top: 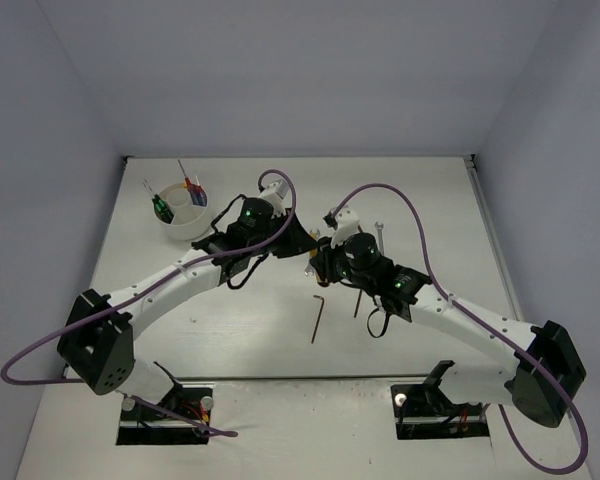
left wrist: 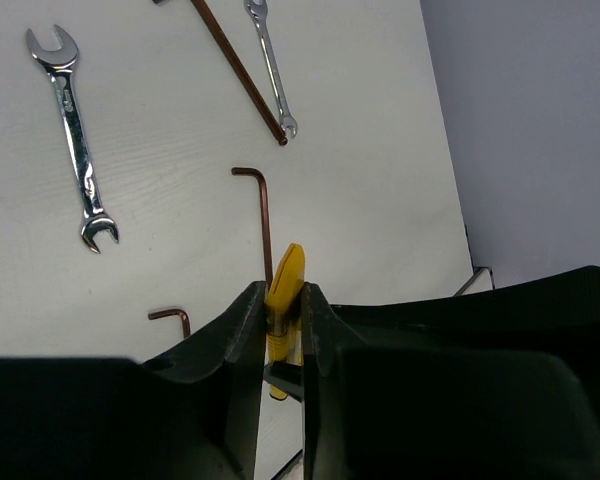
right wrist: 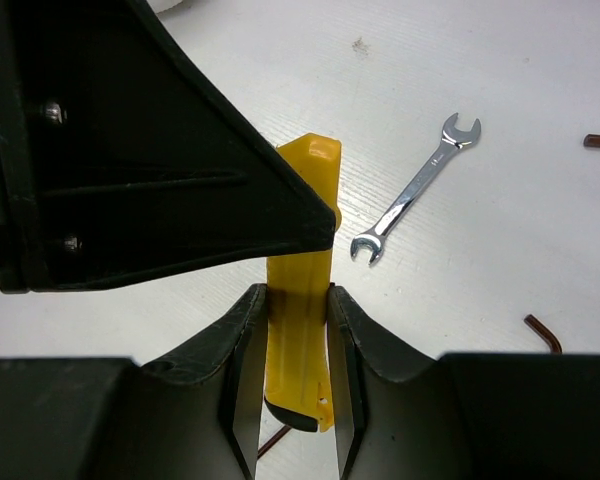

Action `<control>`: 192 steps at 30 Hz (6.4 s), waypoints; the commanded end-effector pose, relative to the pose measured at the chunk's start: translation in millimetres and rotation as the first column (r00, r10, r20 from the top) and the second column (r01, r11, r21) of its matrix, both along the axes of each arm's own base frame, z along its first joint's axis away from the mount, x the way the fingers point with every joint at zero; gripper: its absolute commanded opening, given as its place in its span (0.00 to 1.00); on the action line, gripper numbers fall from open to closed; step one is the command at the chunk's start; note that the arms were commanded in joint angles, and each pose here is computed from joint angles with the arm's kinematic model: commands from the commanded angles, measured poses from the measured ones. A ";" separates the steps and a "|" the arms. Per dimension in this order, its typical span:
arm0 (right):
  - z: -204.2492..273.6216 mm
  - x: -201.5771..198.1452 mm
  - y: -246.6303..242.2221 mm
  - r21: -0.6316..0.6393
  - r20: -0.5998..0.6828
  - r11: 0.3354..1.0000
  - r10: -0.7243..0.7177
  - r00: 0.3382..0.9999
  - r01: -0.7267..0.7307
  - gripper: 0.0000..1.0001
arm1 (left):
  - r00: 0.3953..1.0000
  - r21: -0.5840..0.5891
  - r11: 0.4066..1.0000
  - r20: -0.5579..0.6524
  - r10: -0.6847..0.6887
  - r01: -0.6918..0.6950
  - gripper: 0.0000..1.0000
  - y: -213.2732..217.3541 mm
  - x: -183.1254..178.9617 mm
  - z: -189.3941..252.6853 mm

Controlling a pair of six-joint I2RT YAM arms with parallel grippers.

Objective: Sort the tools into containers

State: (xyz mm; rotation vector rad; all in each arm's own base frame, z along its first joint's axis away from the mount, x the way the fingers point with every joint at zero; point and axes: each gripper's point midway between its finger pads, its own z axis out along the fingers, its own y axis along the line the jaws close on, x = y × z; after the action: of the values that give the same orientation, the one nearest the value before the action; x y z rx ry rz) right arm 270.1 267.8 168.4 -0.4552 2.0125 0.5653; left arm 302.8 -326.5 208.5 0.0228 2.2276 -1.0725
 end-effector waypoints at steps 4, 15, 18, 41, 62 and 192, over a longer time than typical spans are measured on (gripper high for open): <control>32.9 6.8 11.0 0.079 0.093 0.997 0.010 0.996 -0.018 0.39 | 0.980 -0.009 1.000 0.197 0.013 -0.011 0.00 5.4 11.8 50.5; 18.7 7.4 3.3 0.043 0.083 0.999 -0.001 0.997 -0.002 0.68 | 0.878 0.288 0.890 0.431 0.208 -0.353 0.00 143.2 61.5 87.6; 9.7 5.8 3.2 0.030 0.066 1.000 0.006 0.998 -0.007 0.68 | 0.823 0.315 0.811 0.473 0.316 -0.492 0.00 206.5 85.0 107.9; -44.6 4.1 -5.2 -0.042 -0.054 0.999 -0.005 0.999 0.002 0.65 | 0.655 0.355 0.606 0.647 0.390 -0.711 0.00 378.8 268.2 119.2; -53.3 7.1 -6.9 -0.058 -0.071 0.998 -0.015 0.997 0.011 0.64 | 0.756 0.438 0.637 0.523 0.394 -0.635 0.00 375.3 270.2 37.9; -80.5 32.9 -145.2 -0.067 -0.257 0.876 -0.478 0.840 0.478 0.54 | 0.920 0.774 0.578 -0.379 0.100 0.257 0.21 123.6 -11.6 -182.5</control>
State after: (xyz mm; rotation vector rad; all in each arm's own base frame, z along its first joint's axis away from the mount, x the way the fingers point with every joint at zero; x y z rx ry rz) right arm 292.5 119.5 72.8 0.1384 2.3379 0.2880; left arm 289.1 -210.6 24.2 0.3490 2.8968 0.0635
